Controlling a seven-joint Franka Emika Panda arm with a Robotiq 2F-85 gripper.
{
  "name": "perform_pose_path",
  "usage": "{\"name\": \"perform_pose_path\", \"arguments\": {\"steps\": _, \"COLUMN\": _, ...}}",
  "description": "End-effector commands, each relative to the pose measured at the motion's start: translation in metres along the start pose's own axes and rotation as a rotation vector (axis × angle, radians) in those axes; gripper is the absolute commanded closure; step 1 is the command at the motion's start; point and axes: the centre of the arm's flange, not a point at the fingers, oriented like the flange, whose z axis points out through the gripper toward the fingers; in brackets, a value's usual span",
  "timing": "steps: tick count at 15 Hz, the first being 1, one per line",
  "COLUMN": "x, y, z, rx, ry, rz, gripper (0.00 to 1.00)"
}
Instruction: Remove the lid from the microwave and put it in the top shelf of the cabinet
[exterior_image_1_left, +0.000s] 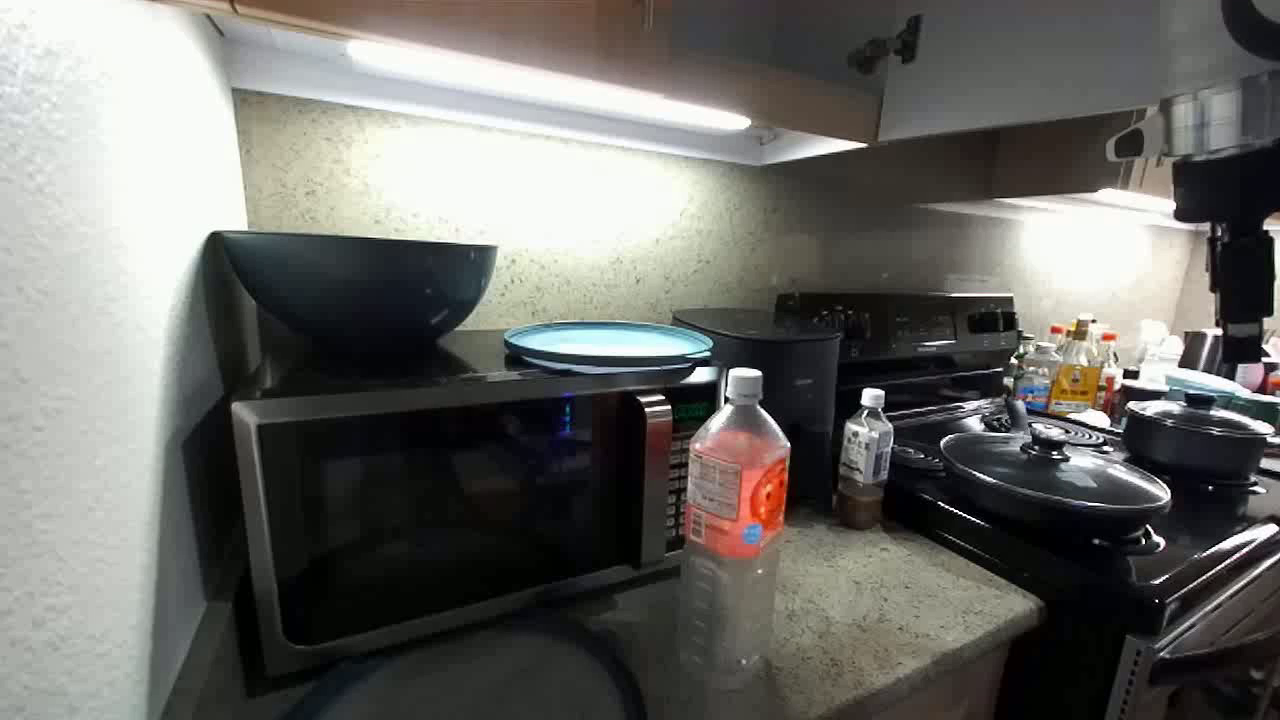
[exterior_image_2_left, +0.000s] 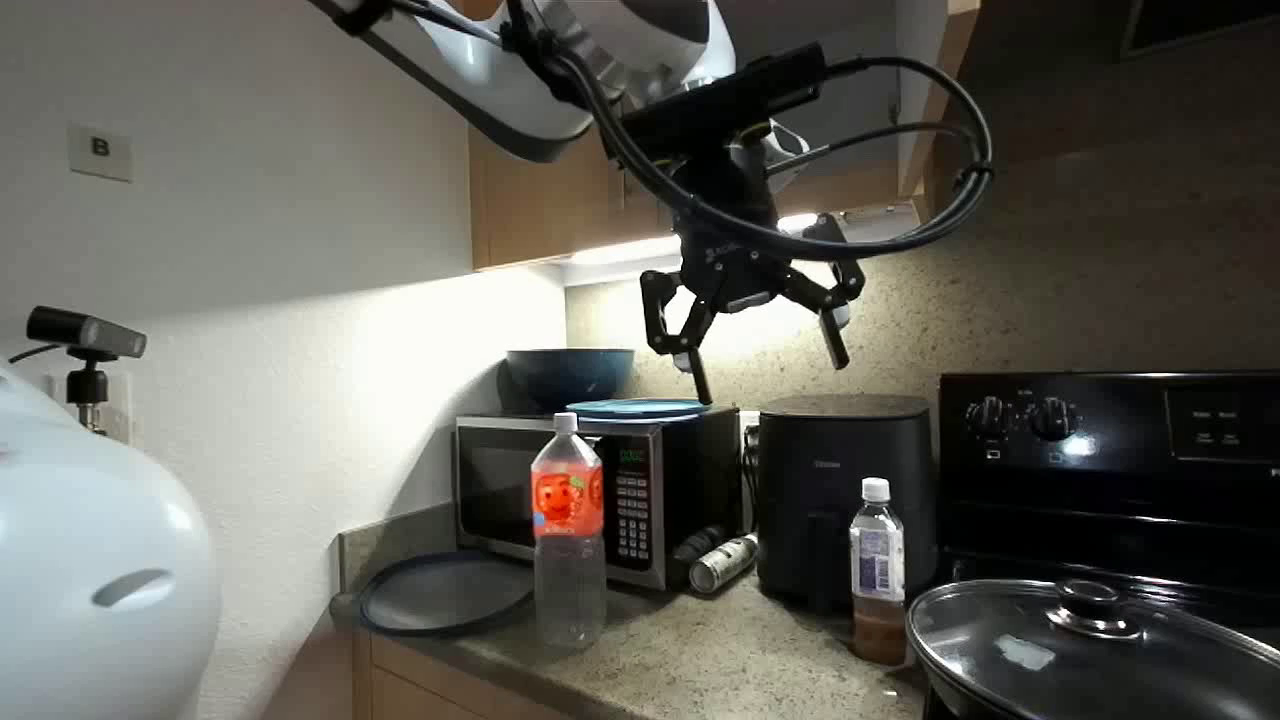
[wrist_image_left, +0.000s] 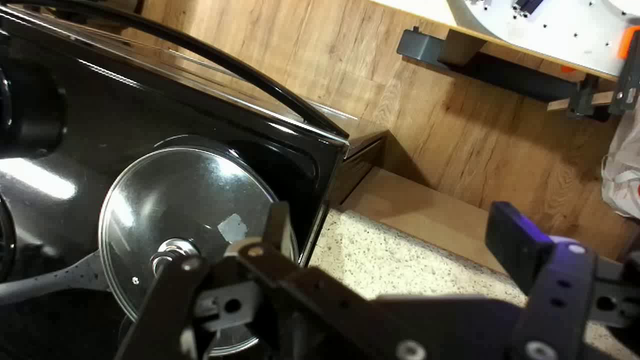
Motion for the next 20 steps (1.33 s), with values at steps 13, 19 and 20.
{"name": "perform_pose_path", "arguments": {"steps": 13, "x": 0.056, "y": -0.055, "z": -0.038, "rx": 0.062, "ry": 0.094, "rz": 0.002, "gripper": 0.00}}
{"name": "perform_pose_path", "arguments": {"steps": 19, "x": 0.094, "y": -0.069, "z": -0.071, "rx": 0.240, "ry": 0.243, "rz": 0.293, "gripper": 0.00}}
{"name": "perform_pose_path", "arguments": {"steps": 20, "x": 0.085, "y": -0.074, "z": -0.068, "rx": 0.211, "ry": 0.209, "rz": 0.212, "gripper": 0.00}}
